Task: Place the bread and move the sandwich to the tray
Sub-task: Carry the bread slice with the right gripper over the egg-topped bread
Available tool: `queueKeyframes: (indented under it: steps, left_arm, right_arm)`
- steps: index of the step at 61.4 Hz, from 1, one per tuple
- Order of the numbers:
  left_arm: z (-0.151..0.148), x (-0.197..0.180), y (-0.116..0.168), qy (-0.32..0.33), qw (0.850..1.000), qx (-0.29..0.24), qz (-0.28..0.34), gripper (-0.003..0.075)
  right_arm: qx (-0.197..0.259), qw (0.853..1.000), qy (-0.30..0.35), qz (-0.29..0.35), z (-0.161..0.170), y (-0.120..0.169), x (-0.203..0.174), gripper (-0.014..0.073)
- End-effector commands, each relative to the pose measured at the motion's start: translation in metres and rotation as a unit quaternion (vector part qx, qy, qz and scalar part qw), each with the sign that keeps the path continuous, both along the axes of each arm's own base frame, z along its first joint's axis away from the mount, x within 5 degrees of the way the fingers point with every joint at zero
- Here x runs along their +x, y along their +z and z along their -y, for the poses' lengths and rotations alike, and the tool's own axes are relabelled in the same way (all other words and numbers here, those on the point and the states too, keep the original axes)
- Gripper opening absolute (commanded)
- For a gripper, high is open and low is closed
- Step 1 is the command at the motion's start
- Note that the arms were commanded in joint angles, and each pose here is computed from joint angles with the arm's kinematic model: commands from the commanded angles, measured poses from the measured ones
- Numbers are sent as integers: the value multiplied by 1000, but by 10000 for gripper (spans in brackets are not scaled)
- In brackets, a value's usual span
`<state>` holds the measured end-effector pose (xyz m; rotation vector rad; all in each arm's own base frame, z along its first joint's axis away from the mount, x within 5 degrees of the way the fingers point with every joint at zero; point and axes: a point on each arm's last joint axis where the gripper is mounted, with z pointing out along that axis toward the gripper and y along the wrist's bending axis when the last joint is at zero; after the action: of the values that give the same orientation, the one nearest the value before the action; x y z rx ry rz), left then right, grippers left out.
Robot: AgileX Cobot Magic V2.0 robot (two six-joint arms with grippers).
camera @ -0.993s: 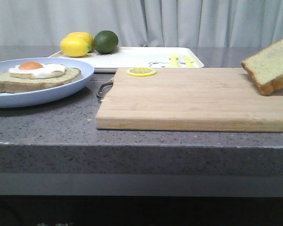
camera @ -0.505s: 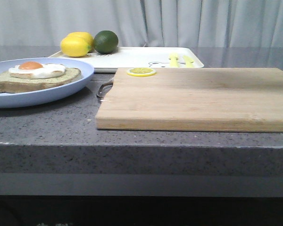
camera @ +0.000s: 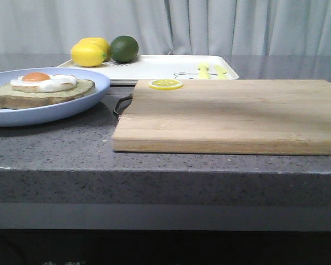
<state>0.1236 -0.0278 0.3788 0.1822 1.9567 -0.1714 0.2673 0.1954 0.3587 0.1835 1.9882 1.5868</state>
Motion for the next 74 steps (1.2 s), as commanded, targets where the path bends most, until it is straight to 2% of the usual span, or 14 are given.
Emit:
queueKeyframes:
  steps: [1, 13, 26, 40, 52, 61, 74]
  left_arm:
    - [1, 0, 16, -3, 999, -16, 51, 439]
    - [1, 0, 16, -3, 999, -16, 51, 439]
    - [1, 0, 16, -3, 999, -16, 51, 439]
    - [1, 0, 16, -3, 999, -16, 51, 439]
    - [1, 0, 16, -3, 999, -16, 51, 439]
    - [1, 0, 16, -3, 999, -16, 50, 438]
    - [1, 0, 16, -3, 999, -16, 50, 439]
  right_arm:
    - [66, 998, -5, 0, -14, 17, 7, -35]
    - [65, 997, 28, -16, -59, 3, 37, -35]
    - [93, 991, 14, -93, -89, -18, 71, -35]
    - [77, 987, -27, -138, -97, -49, 89, -35]
    - [77, 986, -31, -143, -97, -51, 90, -29]
    - [77, 986, -28, -143, -98, -51, 90, 63]
    - [64, 989, -6, -130, -100, -51, 86, 271]
